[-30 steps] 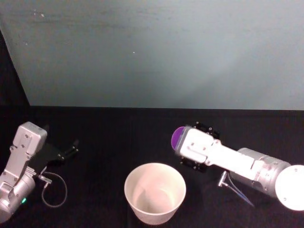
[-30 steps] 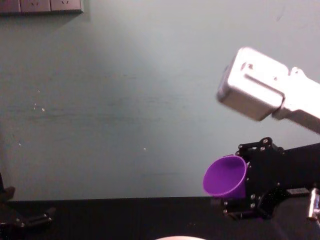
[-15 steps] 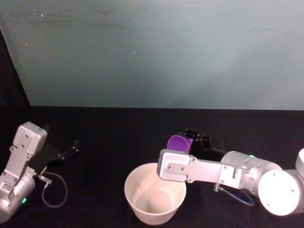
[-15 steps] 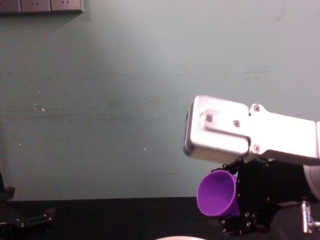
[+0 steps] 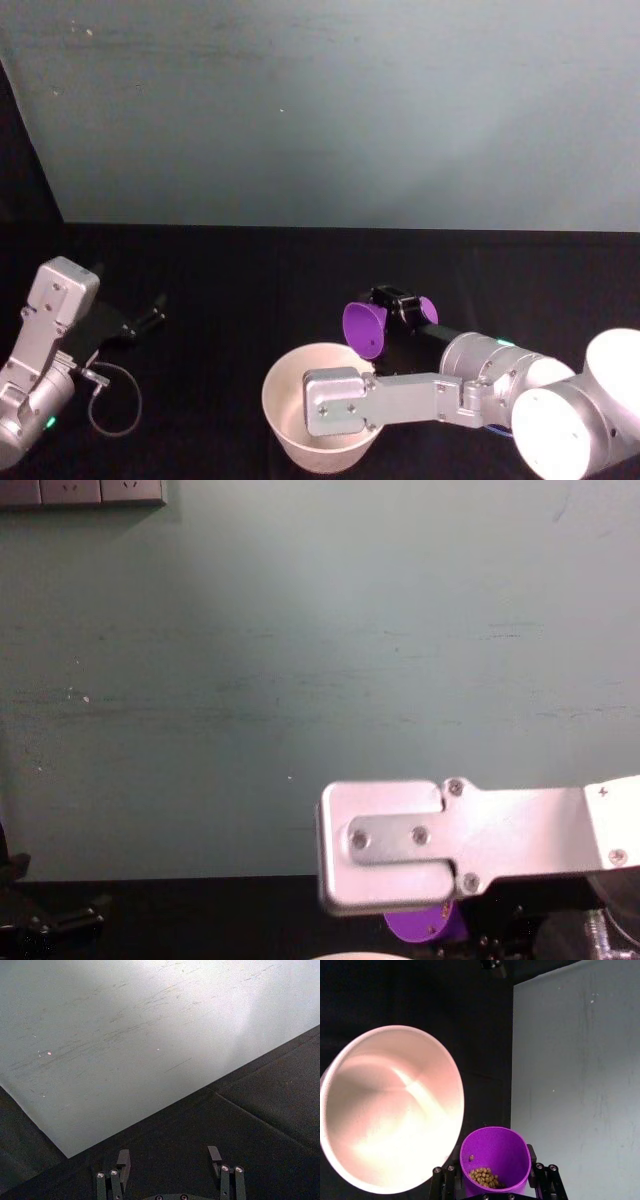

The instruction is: Pick up the cup and pour the mung beans from the cup into the bowl.

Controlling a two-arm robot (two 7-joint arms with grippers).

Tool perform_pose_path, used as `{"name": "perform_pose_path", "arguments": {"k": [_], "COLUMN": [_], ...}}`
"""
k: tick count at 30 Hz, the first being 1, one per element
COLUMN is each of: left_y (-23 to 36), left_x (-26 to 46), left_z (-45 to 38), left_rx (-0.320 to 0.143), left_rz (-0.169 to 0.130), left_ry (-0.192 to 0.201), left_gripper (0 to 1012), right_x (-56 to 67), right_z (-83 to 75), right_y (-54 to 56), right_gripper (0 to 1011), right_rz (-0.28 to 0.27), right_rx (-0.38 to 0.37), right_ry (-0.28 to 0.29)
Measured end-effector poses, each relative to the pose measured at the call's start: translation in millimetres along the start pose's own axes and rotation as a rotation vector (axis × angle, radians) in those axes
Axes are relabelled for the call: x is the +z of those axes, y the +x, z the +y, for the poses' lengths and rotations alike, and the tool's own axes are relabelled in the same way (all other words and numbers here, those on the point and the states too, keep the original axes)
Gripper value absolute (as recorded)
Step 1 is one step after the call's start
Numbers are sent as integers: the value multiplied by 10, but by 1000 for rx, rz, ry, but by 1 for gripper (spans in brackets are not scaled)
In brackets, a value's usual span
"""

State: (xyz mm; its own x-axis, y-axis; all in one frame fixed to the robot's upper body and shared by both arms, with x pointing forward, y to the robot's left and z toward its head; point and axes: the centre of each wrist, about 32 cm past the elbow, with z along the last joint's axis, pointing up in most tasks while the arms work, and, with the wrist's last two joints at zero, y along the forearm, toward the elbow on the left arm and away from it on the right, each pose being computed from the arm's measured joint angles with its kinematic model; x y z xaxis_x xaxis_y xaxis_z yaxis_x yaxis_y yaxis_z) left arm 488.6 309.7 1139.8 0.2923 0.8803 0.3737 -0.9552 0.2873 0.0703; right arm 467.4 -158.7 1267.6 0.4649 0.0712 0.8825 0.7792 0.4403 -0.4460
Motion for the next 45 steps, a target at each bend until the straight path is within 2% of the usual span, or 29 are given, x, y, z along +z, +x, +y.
{"name": "perform_pose_path", "arguments": {"k": [2,11,12,18,25,45], "left_y": [0,0,0,0,0,0], "left_x": [0,0,0,0,0,0], "left_z": [0,0,0,0,0,0], "left_rx": [0,0,0,0,0,0], "left_rz": [0,0,0,0,0,0], "left_ry": [0,0,0,0,0,0], "left_gripper": [1003,1003,1003,1003,1003,1004], "right_x": [23,244,244,333,376,424], "right_z": [3,-19,-19,-30,-27,-82], "right_y": [-1,-30,-30,-73,-135,-243], "right_gripper": [723,723,723,723,723,723], "right_rz": [-17,-168,-168,-258,-345,-497], "right_rx": [-2,-11,-11,-17,-21,-50], "right_ry": [-4,-23,-23,-46,-83,-154]}}
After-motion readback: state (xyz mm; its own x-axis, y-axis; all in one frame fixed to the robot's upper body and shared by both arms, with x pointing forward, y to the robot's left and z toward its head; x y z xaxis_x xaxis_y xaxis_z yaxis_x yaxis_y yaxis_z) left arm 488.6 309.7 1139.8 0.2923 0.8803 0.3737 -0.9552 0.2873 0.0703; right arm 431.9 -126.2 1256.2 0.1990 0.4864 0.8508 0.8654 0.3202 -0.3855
